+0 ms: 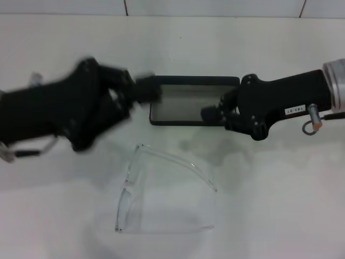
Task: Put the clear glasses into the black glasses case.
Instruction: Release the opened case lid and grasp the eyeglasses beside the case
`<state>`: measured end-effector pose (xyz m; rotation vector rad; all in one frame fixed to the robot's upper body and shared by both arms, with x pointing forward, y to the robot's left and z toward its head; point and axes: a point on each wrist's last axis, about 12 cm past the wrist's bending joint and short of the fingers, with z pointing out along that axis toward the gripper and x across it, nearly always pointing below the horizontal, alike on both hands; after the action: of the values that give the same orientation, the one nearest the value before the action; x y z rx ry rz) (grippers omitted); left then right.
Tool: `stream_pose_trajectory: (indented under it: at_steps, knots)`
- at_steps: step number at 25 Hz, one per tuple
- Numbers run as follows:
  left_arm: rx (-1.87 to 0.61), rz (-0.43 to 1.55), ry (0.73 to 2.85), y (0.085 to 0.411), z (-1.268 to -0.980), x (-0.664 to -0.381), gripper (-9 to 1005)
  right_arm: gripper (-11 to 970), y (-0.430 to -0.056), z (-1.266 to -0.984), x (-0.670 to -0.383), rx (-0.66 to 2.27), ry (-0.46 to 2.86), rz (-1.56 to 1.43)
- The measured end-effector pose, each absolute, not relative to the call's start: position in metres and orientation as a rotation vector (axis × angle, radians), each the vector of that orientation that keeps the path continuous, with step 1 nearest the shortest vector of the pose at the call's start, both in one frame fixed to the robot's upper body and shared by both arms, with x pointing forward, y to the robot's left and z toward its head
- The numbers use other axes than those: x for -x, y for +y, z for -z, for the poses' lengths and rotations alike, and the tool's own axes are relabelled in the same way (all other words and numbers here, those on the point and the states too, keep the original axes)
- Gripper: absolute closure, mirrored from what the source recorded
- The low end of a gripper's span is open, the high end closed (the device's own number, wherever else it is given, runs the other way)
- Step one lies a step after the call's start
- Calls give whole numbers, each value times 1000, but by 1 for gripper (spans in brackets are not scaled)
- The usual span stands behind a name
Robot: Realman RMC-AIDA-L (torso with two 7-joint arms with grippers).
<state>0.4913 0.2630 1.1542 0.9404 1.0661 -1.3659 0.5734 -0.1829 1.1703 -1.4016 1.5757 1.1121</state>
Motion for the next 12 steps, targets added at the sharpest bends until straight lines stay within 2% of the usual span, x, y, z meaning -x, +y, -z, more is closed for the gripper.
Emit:
stream_pose_trajectory:
  at_steps: [6,12]
  knots:
    - [-752,1184,1135,300,-1164,-508,946,867,-163,-1190,-587,1719,1717,-875]
    - [-683,1097,1262,314,-1165,-526,924,832,-118,-1214,-598,2051,1741,-611]
